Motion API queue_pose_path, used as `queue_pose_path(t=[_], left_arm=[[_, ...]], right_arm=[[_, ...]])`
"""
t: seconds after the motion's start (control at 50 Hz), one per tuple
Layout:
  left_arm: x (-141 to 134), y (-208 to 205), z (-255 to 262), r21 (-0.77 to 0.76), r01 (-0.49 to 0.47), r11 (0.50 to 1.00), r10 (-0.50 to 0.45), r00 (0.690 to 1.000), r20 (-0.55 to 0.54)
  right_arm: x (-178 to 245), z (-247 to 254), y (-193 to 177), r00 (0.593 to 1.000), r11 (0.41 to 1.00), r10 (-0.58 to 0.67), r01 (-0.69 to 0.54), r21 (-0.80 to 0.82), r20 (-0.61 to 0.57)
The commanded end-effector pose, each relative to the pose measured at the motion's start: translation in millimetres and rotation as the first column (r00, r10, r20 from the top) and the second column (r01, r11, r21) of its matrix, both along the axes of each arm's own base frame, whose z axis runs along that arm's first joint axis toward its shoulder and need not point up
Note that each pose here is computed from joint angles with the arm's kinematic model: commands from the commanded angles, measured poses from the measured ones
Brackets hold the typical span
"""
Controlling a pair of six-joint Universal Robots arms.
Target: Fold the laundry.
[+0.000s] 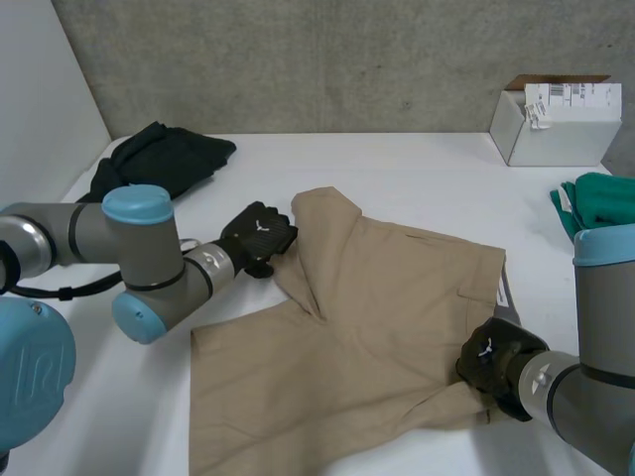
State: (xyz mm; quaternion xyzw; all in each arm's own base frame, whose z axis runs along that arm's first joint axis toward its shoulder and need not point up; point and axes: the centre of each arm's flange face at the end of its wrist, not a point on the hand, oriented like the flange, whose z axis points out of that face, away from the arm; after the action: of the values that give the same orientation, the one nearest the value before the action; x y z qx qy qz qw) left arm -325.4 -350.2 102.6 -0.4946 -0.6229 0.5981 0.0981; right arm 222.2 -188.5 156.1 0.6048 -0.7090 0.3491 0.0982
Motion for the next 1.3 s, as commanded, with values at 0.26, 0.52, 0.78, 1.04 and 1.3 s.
queue_pose_path(t=[0.26,0.52,0.78,1.04,1.3], left_arm=[[6.8,-3.0,9.6,-0.091,-0.100,0.991,0.108,0.991,0.084],[33.4,35.2,42.1,-0.196,-0.240,0.951,0.285,0.927,0.246],[30.5,52.7,58.5,-0.197,-0.262,0.945,0.304,0.925,0.229],[58.1,134.5,117.4,0.194,-0.392,0.899,0.408,0.911,-0.051],[65.6,211.7,101.2,0.642,-0.340,0.688,0.353,0.929,0.114]], right_arm=[[0.8,0.2,1.2,1.000,1.000,0.001,-0.001,0.001,0.003],[3.5,2.2,-0.7,1.000,1.000,0.009,-0.009,-0.024,0.015],[8.6,9.3,-21.5,0.996,0.991,-0.023,0.035,-0.130,0.091],[4.9,25.3,-56.1,0.942,0.972,-0.175,0.212,-0.102,0.288],[5.1,17.8,-58.1,0.942,0.973,-0.183,0.214,-0.084,0.281]])
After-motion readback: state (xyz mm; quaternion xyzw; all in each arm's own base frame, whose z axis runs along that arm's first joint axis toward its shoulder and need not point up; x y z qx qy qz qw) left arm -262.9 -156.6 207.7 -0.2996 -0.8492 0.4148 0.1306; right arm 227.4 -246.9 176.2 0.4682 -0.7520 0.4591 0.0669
